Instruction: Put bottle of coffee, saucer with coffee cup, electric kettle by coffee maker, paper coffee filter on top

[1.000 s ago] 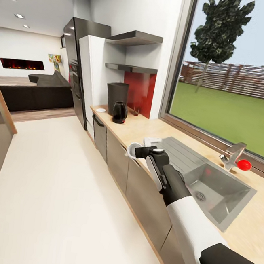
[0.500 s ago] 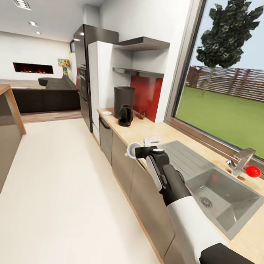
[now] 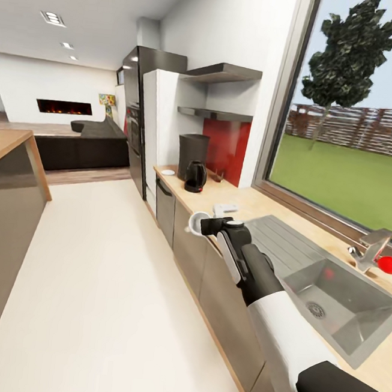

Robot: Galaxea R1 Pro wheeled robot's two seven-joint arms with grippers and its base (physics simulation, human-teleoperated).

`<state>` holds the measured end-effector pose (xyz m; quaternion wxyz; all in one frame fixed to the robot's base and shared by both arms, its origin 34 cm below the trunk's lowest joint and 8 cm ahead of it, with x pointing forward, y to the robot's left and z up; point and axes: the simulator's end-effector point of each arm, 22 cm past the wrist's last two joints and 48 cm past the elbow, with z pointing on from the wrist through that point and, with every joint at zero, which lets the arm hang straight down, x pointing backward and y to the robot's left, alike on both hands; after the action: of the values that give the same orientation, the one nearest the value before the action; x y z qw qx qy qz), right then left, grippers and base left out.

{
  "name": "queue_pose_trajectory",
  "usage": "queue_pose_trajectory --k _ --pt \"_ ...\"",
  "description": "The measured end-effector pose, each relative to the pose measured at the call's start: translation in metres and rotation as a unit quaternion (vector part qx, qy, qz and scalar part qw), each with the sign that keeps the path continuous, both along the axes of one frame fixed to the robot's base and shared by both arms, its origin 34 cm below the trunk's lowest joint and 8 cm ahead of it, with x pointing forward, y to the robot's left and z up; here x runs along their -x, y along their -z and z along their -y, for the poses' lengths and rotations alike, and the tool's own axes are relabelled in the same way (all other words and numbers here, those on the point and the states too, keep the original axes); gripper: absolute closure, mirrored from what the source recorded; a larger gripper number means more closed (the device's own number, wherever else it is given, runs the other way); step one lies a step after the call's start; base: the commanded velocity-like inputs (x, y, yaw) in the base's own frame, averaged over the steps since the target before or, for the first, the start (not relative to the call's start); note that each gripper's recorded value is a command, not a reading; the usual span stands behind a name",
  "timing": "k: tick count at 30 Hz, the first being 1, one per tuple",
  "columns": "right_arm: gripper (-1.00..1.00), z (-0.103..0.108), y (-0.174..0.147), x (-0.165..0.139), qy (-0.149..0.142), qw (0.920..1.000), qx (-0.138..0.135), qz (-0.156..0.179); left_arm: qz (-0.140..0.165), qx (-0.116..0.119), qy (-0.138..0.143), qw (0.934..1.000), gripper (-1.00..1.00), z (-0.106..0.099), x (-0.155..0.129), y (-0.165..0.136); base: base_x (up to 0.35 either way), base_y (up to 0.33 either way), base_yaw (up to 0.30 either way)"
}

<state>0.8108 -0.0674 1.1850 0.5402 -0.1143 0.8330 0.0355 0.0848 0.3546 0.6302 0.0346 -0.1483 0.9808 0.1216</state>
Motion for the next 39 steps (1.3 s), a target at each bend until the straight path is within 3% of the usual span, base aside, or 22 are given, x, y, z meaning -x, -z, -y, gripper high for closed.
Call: queue_pose_trajectory --k 20,39 --pt "1.0 0.0 -0.018 0.005 0.0 0.9999 0.0 0.013 0.015 0.002 0.0 0.9999 -1.0 0.002 -0.011 0.001 0.008 0.0 0.179" --pt "1.0 0.0 -0.031 0.009 0.0 0.9998 0.0 0.022 0.024 0.007 0.001 0.9997 -1.0 0.003 -0.017 0.001 0.292 0.133 0.177"
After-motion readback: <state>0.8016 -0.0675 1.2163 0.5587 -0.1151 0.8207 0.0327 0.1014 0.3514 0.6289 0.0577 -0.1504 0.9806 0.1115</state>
